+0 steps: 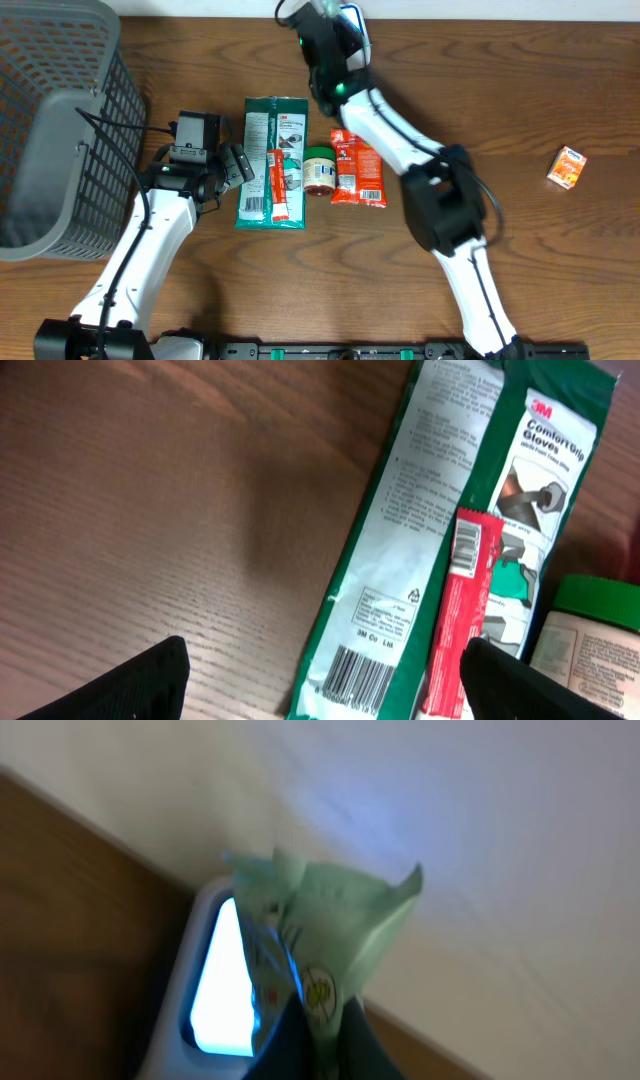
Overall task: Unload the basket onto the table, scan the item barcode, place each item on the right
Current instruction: 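Hold the wet wipes against the white scanner with the right gripper, then carry the wet wipes rightward and lower them onto the table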
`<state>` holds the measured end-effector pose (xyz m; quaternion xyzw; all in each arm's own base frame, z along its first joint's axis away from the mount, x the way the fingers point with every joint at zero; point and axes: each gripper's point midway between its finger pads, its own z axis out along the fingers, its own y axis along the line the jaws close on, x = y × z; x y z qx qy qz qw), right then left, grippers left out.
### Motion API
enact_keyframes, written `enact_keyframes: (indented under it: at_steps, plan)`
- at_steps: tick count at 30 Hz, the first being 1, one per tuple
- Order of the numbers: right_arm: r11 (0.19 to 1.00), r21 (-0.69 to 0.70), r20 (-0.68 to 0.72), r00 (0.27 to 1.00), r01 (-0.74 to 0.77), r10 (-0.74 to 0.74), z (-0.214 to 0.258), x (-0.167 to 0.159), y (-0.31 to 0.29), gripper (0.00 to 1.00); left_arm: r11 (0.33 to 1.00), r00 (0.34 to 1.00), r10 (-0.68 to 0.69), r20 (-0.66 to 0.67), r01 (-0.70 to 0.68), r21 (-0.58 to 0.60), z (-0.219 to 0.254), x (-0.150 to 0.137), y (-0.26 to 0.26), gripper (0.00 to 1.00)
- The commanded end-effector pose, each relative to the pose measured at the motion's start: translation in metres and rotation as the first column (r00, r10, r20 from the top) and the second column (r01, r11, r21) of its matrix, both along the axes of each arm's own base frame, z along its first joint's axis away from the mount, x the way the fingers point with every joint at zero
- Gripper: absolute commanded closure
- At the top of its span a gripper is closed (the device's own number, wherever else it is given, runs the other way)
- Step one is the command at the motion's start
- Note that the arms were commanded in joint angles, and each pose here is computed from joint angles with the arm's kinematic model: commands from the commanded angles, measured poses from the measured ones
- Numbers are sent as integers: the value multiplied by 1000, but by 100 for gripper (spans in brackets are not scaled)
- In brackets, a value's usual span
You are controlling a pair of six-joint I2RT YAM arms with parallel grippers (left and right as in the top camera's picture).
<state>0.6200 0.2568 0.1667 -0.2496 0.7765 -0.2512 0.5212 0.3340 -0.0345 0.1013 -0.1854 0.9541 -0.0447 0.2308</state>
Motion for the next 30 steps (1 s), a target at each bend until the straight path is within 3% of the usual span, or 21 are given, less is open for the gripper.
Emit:
enact_keyframes:
  at_steps: [1,6,12,16,22,26,30]
  plan:
    - [968,239,59,994,78,-94,100,-25,-28,99,1000,1000,4,22,-4,20,8,5,4,13]
    - [911,392,-187,981,126,-55,109,-74,-57,99,1000,1000,4,22,-4,20,8,5,4,13]
    - [824,532,-543,825,195,155,86,-142,-95,99,1000,1000,4,22,-4,20,8,5,4,13]
    - [797,473,-702,707,376,83,54,-164,-154,99,1000,1000,4,22,-4,20,8,5,4,13]
    - [724,358,-830,556,589,-42,-11,-186,-237,99,1000,1000,4,22,-4,20,8,5,4,13]
    - [693,267,-890,448,670,-90,-62,-213,-274,99,1000,1000,4,22,-4,20,8,5,4,13]
    - [655,203,-904,396,728,-161,-104,-231,-306,99,1000,1000,4,22,-4,20,8,5,4,13]
